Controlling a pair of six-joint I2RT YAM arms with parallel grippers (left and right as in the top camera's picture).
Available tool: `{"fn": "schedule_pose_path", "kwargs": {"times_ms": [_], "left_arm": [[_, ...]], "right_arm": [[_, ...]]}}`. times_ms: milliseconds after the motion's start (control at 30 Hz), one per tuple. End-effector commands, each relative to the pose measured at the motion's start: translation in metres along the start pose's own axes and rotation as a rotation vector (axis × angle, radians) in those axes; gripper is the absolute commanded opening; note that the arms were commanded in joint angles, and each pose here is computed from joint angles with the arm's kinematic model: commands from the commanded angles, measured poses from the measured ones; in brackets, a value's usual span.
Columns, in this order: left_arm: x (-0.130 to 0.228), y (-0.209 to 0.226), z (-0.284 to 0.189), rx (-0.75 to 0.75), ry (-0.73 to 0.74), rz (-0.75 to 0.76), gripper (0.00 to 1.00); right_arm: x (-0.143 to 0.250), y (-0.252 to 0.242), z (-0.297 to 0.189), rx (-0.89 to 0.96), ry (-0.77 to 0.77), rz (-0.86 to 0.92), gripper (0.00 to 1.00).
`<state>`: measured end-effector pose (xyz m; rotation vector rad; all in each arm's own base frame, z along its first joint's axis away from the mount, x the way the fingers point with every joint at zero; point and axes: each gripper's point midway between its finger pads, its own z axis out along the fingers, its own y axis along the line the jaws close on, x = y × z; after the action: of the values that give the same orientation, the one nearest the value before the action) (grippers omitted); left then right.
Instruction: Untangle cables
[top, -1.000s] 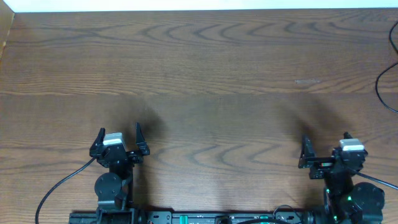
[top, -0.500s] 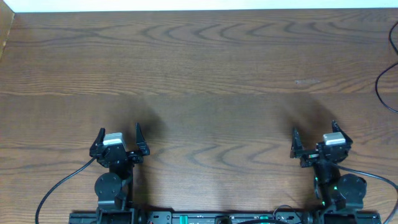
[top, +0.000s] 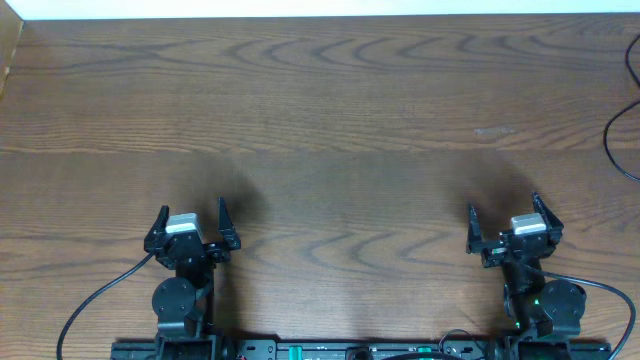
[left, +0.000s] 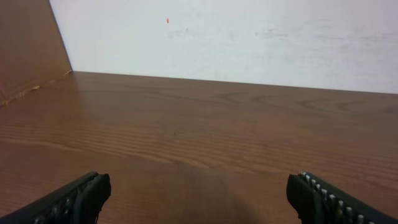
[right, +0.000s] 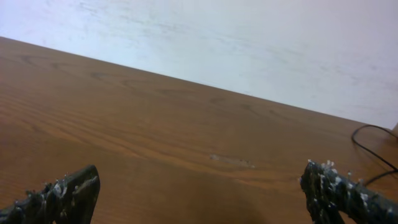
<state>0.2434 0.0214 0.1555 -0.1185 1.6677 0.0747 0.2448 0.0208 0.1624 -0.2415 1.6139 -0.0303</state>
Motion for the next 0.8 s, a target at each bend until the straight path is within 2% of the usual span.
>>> {"fn": "schedule_pose_path", "kwargs": {"times_ms": [0, 200, 467, 767], "left_arm": [[0.018, 0.001, 0.001, -0.004, 0.05, 0.019, 0.96], [0.018, 0.001, 0.001, -0.004, 0.05, 0.019, 0.96], [0.018, 0.001, 0.001, -0.004, 0.05, 0.019, 0.96], [0.018, 0.001, 0.001, -0.004, 0.05, 0.019, 0.96]], "right_arm": [[0.007, -0.012, 0.0, 0.074, 0.021, 0.039, 0.99], [0.012, -0.04, -0.004, 0.226, 0.021, 0.262, 0.99], [0.012, -0.041, -0.005, 0.234, -0.002, 0.449, 0.99], [0.009, -0.027, -0.002, 0.18, 0.005, 0.386, 0.99]]}}
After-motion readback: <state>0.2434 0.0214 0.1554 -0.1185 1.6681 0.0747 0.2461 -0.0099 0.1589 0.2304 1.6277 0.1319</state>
